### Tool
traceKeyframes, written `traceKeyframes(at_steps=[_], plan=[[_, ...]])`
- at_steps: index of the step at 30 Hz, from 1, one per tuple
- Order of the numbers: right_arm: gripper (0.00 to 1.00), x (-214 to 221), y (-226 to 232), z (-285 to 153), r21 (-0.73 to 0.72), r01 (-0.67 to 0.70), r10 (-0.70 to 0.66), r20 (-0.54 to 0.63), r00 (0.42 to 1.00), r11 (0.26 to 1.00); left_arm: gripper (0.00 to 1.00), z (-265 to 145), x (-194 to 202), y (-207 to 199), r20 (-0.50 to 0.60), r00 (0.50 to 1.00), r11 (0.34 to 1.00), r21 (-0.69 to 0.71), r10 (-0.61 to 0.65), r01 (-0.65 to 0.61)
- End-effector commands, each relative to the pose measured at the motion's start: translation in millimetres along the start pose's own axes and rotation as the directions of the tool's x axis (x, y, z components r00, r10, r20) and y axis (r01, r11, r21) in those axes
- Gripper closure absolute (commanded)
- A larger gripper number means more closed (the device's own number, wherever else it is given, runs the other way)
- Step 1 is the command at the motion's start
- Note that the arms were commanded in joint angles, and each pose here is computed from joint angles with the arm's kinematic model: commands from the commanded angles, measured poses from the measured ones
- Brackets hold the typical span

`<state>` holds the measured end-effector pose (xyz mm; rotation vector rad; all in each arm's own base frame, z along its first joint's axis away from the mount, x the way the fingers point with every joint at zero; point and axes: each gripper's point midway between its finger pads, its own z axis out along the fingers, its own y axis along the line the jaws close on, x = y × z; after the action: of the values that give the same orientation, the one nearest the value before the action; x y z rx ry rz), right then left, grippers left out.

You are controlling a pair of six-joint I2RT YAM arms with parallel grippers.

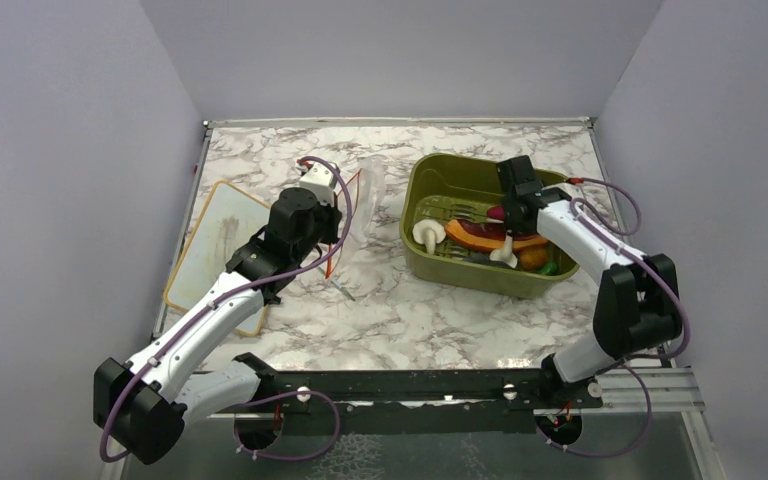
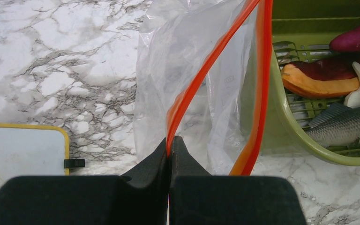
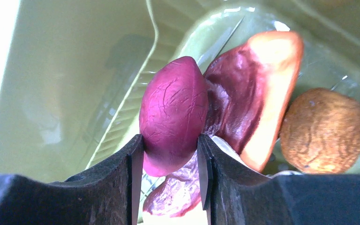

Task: Place the food in the zip-top bag and seal the zipper
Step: Pick up the fake vegetable from the bin.

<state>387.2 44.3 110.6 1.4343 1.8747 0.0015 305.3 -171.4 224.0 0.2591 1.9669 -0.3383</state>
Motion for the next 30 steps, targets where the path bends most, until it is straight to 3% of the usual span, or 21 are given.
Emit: traceKeyframes(at_steps=[1, 10, 15, 20, 27, 30], plan=[[0.62, -32, 4, -18, -0.069, 0.044, -0.036, 0.111, 0.993, 0.997, 1.0, -3, -5, -9, 0.029, 1.0, 0.999, 0.052, 0.008, -0.01], [0.63, -58, 16, -52, -0.186, 0.126, -0.096, 0.159, 0.983, 0.974, 1.0, -2, -1, -15, 0.016, 1.0, 0.996, 0.089, 0.0, -0.001], [0.63, -81, 43, -85, -0.321, 0.259, -0.191, 0.229, 0.954, 0.911, 1.0, 1, 4, -25, -0.012, 1.0, 0.99, 0.139, 0.001, 0.0], [0.65, -84, 73, -125, -0.513, 0.407, -0.29, 0.295, 0.91, 0.756, 1.0, 2, 6, -29, -0.023, 1.0, 0.987, 0.157, -0.004, 0.007], [0.69, -61, 98, -192, -0.75, 0.49, -0.379, 0.337, 0.862, 0.444, 1.0, 0, 5, -38, -0.023, 1.0, 0.978, 0.209, -0.015, 0.02], [0.69, -40, 103, -227, -0.836, 0.475, -0.392, 0.354, 0.849, 0.275, 1.0, -2, 5, -40, -0.03, 0.999, 0.976, 0.216, -0.018, 0.024]])
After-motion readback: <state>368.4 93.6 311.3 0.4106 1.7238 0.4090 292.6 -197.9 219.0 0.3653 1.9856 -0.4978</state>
